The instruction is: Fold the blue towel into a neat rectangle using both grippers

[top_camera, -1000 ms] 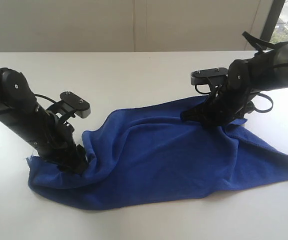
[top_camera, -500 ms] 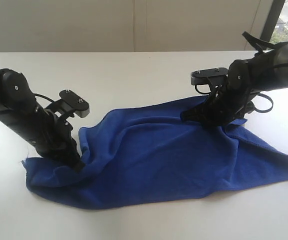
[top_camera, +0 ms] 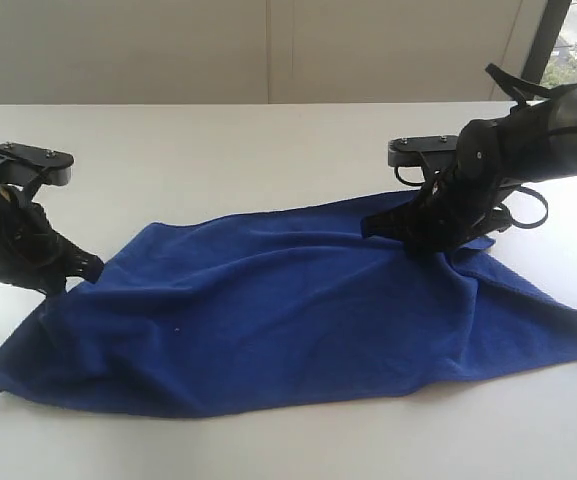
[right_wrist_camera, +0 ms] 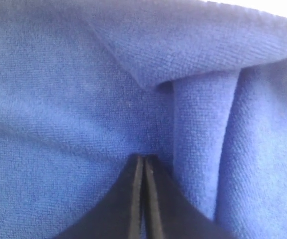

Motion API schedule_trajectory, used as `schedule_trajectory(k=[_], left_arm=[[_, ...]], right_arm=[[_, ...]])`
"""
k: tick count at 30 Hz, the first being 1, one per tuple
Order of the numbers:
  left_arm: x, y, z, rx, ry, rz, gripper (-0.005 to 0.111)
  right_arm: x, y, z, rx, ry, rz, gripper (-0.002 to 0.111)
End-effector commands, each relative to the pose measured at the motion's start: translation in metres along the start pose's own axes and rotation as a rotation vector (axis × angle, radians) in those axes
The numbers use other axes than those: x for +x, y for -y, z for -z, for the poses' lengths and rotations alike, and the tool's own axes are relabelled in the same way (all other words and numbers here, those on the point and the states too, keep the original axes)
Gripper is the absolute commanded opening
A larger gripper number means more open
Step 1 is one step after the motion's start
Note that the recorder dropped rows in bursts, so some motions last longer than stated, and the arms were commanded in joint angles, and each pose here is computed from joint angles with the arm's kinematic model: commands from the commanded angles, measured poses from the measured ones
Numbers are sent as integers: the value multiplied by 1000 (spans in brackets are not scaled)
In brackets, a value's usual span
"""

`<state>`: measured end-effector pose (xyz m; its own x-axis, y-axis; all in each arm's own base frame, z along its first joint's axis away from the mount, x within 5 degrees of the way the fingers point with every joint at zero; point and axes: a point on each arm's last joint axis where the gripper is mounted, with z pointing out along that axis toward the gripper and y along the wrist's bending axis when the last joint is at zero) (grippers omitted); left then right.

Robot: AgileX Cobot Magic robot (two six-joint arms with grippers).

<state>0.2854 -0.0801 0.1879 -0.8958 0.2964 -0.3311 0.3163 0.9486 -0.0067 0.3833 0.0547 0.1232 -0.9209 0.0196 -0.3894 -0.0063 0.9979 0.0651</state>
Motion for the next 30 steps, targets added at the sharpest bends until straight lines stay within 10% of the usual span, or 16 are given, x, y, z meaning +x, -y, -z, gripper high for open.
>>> schedule_trajectory(k=[1,6,12,16,20,24,30], left_arm=[[9,-4,-11,-34,-99,69,0],[21,-27,-5,-303,-222,111,0],[17,-23,-7,-256,-179,146,0],[16,-21,-1,-241,-158,150,25],[19,-21,1,-234,-189,122,77],[-9,6,16,-50,145,88,61],[-12,14,-10,-28,123,66,58]], right_arm=[[15,8,-15,31,-89,-37,0],[17,10,-14,50,-104,0,0],[17,10,-14,50,-104,0,0],[16,10,-14,49,-97,0,0],[16,10,-15,48,-95,0,0],[15,10,-15,48,-93,0,0],[15,10,-15,48,-93,0,0]])
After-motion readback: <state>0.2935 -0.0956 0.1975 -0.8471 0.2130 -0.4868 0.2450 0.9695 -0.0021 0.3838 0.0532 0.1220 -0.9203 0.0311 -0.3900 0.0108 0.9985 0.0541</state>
